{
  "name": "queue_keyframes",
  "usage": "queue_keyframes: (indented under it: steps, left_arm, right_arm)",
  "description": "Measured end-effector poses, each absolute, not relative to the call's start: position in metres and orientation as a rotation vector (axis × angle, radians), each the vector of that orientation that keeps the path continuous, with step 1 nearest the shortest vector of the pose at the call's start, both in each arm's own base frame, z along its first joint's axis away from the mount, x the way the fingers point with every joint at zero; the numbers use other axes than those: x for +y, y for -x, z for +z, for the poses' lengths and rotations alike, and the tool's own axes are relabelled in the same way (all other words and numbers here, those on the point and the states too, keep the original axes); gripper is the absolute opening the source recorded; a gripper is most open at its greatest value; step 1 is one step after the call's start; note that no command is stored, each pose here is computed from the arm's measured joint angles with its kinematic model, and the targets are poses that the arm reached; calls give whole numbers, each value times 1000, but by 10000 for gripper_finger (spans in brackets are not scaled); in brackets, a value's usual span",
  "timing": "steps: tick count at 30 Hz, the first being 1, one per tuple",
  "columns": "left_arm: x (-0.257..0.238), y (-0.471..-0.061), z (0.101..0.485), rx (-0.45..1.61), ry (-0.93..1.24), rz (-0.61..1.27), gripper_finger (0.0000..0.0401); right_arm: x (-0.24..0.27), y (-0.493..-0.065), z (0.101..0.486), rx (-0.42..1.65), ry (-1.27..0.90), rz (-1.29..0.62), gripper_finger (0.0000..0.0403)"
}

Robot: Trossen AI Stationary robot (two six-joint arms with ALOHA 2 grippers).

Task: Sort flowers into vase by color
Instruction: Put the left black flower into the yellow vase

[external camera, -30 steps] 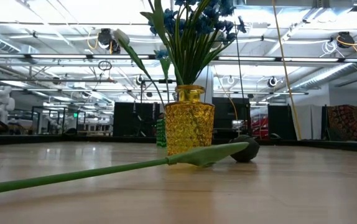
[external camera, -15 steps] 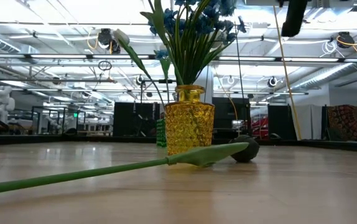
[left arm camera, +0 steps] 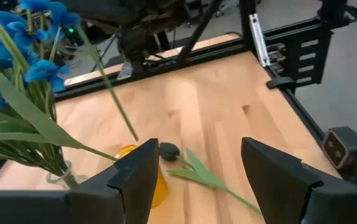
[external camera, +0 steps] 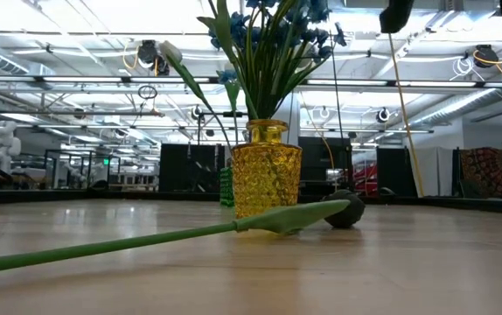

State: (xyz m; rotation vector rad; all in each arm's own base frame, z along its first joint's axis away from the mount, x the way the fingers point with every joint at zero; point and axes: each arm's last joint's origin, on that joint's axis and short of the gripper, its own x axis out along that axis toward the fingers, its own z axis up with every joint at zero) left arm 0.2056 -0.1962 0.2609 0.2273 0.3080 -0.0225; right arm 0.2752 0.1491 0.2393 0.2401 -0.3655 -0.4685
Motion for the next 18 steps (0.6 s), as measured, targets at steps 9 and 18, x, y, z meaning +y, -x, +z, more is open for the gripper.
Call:
queue_keyframes:
  steps: [9, 18]
  left_arm:
    - [-200, -201, 259, 322, -248, -44, 235]
    - [-199, -200, 256, 352, -253, -43, 235]
  right_arm:
    - [133, -283, 239, -355, -228, -544, 0]
    - [132, -290, 225, -320, -242, -548, 0]
